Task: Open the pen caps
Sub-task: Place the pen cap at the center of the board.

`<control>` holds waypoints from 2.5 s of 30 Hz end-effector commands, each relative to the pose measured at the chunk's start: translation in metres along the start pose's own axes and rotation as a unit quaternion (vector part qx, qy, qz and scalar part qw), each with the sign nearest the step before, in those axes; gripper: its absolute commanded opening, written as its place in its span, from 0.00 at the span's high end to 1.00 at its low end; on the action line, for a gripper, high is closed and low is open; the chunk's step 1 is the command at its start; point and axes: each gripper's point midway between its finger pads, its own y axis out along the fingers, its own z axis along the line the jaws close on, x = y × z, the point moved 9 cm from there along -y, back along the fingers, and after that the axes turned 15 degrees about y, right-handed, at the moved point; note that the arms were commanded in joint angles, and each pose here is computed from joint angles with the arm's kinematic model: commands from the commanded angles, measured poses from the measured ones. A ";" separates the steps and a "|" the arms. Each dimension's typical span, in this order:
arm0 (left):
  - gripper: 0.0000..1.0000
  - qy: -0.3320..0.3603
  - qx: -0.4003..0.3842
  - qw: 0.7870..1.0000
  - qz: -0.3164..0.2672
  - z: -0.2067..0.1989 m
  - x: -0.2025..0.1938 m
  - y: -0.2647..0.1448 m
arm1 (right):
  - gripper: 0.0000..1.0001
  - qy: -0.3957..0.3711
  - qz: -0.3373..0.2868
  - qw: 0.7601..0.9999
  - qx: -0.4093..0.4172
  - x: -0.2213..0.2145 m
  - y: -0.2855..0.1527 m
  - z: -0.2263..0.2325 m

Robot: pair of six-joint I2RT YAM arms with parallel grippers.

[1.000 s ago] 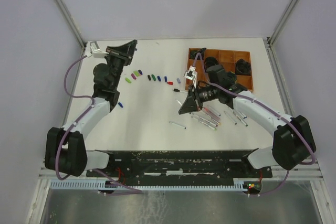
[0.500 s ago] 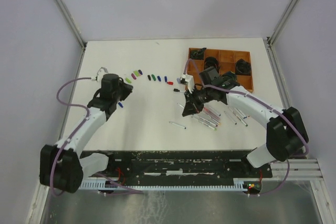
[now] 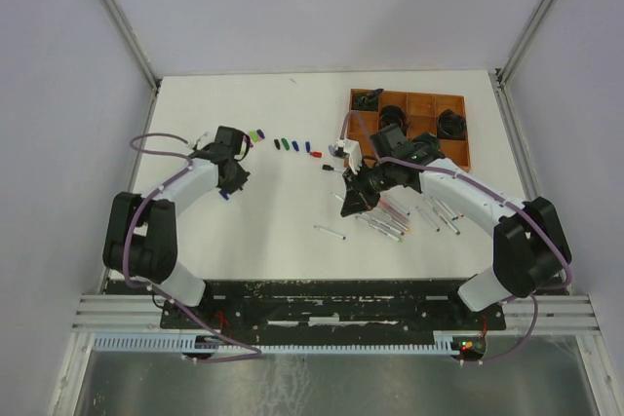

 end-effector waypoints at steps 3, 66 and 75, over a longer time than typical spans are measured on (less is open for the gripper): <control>0.97 0.044 0.036 0.998 -0.003 -0.006 0.021 0.008 | 0.90 -0.021 -0.012 1.000 0.005 0.014 -0.004 0.006; 0.53 0.022 -0.300 0.949 -0.097 -0.003 0.019 -0.060 | 0.80 -0.069 0.081 0.979 -0.172 0.007 0.057 -0.035; 0.34 0.063 -0.358 0.906 -0.217 0.006 0.012 -0.073 | 0.77 -0.066 0.107 0.972 -0.201 0.002 0.077 -0.045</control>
